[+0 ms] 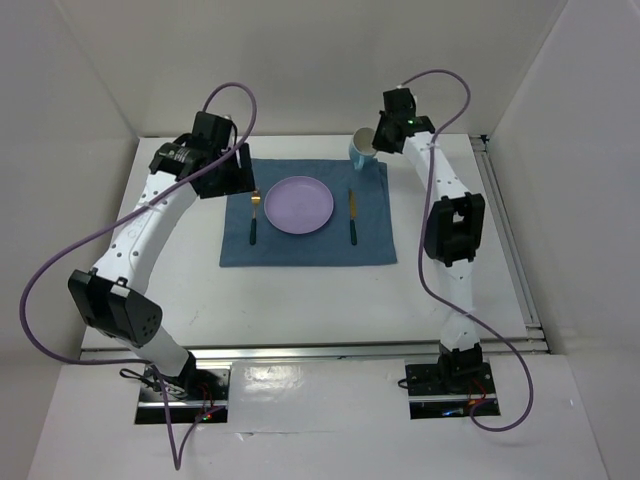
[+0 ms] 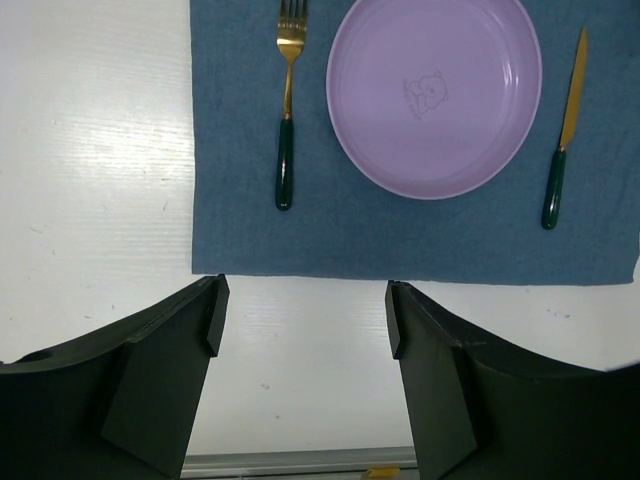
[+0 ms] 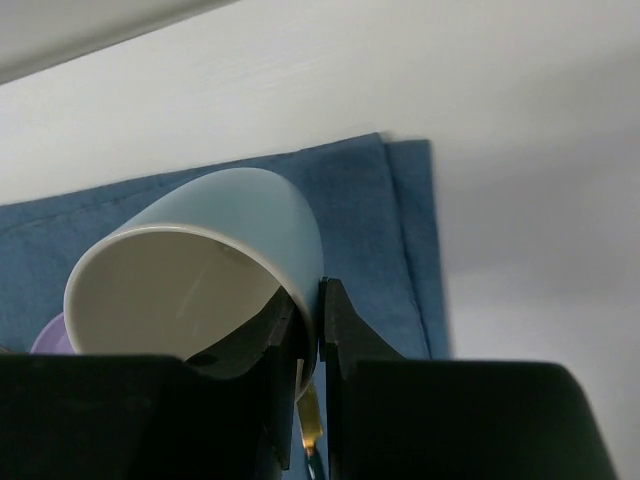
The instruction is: Set the dinner table for one person
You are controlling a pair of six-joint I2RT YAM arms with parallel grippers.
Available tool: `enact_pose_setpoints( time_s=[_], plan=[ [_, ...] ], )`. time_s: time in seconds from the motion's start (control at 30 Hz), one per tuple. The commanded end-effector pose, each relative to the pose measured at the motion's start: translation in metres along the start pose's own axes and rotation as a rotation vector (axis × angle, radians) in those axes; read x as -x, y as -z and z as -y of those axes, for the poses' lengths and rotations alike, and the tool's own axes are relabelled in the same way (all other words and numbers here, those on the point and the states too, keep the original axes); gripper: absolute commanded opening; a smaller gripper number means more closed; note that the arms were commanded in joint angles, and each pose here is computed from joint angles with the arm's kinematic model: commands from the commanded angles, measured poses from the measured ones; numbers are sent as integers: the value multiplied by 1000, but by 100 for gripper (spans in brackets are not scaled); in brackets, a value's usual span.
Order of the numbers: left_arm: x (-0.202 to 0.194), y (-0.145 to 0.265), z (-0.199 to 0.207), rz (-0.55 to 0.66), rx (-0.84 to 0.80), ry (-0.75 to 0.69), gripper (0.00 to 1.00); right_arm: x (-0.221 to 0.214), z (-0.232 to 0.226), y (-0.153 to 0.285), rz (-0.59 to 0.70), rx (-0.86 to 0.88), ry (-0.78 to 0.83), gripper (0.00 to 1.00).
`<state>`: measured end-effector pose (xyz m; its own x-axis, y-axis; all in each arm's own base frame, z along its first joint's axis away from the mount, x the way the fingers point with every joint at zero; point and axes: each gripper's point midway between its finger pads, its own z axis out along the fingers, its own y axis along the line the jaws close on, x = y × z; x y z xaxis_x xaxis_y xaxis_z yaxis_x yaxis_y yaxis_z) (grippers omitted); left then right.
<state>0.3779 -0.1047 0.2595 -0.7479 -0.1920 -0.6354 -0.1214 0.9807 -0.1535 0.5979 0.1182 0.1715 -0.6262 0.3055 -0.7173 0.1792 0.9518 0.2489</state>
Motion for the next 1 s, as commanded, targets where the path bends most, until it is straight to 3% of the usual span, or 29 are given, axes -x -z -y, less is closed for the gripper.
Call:
enact_pose_setpoints(
  time_s=[0.0,0.67,0.8,0.83,0.87,0.97],
  plan=[
    [-2,6,4,4,-48,-3,82,12,-12,-4,27,21,-35,0],
    [-21,-12,-1,-57,-38,-3,82,-7,4,-20,2,-52,-46,0],
    [-26,-18,-2,-75,-31,-5,82,-9,-3,-25,-4,-14,-48,36],
    [-26,-18,-2,-76,-30,-5,82,-8,-6,-25,-1,5,-49,53],
    [-26,-18,-2,-76,-30,-5,82,-8,-7,-25,-1,5,-49,61],
    [-27,-21,-2,-84,-27,-6,82,7,-17,-16,31,45,-55,71]
  ],
)
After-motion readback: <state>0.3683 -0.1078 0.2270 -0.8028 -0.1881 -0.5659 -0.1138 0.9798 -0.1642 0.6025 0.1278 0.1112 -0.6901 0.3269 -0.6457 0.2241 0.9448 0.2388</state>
